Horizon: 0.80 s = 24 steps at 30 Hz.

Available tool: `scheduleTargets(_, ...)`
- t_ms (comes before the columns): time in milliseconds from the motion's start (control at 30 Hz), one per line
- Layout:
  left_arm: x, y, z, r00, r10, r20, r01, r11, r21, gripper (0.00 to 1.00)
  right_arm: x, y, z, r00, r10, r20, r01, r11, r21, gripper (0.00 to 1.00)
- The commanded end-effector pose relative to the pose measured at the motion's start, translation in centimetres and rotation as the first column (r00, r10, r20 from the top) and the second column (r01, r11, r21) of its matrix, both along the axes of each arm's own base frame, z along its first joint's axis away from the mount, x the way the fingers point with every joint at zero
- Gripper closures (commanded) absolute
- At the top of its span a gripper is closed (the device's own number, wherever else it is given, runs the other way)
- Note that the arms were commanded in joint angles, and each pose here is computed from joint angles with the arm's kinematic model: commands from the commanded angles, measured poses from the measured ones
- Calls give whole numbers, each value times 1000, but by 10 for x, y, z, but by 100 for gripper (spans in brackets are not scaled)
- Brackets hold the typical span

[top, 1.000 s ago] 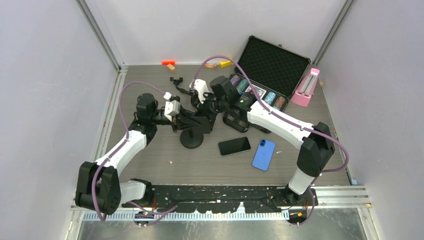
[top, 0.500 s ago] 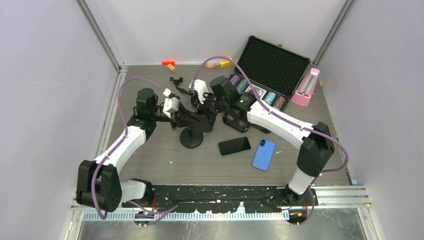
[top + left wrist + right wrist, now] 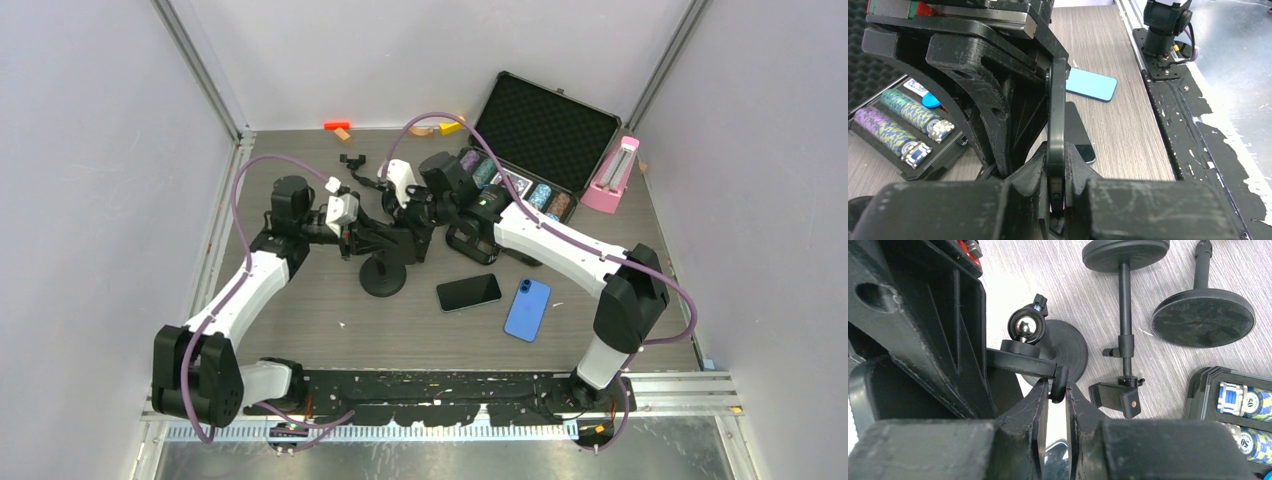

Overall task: Place the phone on the phone stand
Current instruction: Install the phone on the phone stand.

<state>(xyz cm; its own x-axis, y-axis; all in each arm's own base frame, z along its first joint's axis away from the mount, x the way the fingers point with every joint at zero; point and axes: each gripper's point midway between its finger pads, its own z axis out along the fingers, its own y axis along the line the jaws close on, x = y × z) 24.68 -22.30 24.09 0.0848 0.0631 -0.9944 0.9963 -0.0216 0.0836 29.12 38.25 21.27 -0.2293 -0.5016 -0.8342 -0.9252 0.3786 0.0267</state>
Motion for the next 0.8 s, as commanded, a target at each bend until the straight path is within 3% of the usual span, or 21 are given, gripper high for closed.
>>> scheduleTargets(0,16,8,25,985,107,131,-109,994,3,100,-9,9,2,1000,15,-26,-15,1000,13,100)
scheduleTargets(767,10,16,17,976,190,106,-192,981,7,100,0,0,-1,998,-57,11,56,998,4,100)
